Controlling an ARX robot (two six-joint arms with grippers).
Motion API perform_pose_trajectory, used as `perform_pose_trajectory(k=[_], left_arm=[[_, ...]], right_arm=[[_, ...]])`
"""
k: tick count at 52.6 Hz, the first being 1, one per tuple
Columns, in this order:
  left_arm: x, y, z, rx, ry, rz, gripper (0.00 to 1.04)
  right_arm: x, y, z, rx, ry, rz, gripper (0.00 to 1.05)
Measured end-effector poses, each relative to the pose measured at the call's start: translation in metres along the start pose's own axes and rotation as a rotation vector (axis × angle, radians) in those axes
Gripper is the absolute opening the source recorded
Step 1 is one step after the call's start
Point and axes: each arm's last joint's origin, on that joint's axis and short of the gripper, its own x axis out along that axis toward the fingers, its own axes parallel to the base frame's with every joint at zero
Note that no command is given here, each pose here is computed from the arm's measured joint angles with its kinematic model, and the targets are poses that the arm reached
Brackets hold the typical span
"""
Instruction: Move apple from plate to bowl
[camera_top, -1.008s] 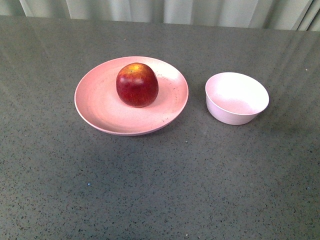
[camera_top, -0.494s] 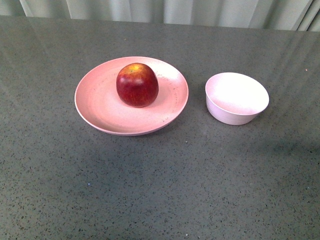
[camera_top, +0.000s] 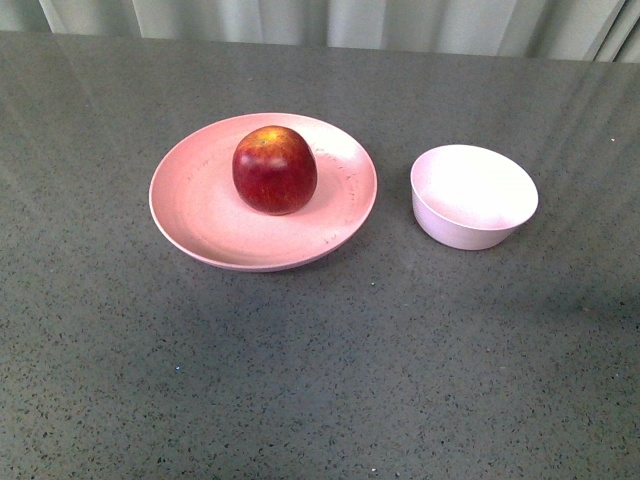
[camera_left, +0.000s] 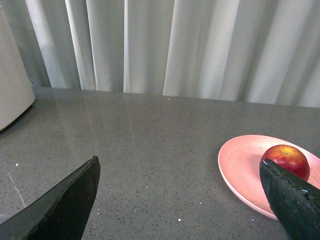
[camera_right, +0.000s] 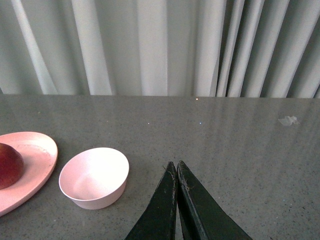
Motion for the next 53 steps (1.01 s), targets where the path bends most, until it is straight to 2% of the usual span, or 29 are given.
perform_pose_trajectory(k=[53], left_arm=[[0.000,0.000,0.000,0.000,0.000,0.000,0.96]], right_arm=[[-0.031,0.000,-0.002,0.000,0.001,0.000,0.02]])
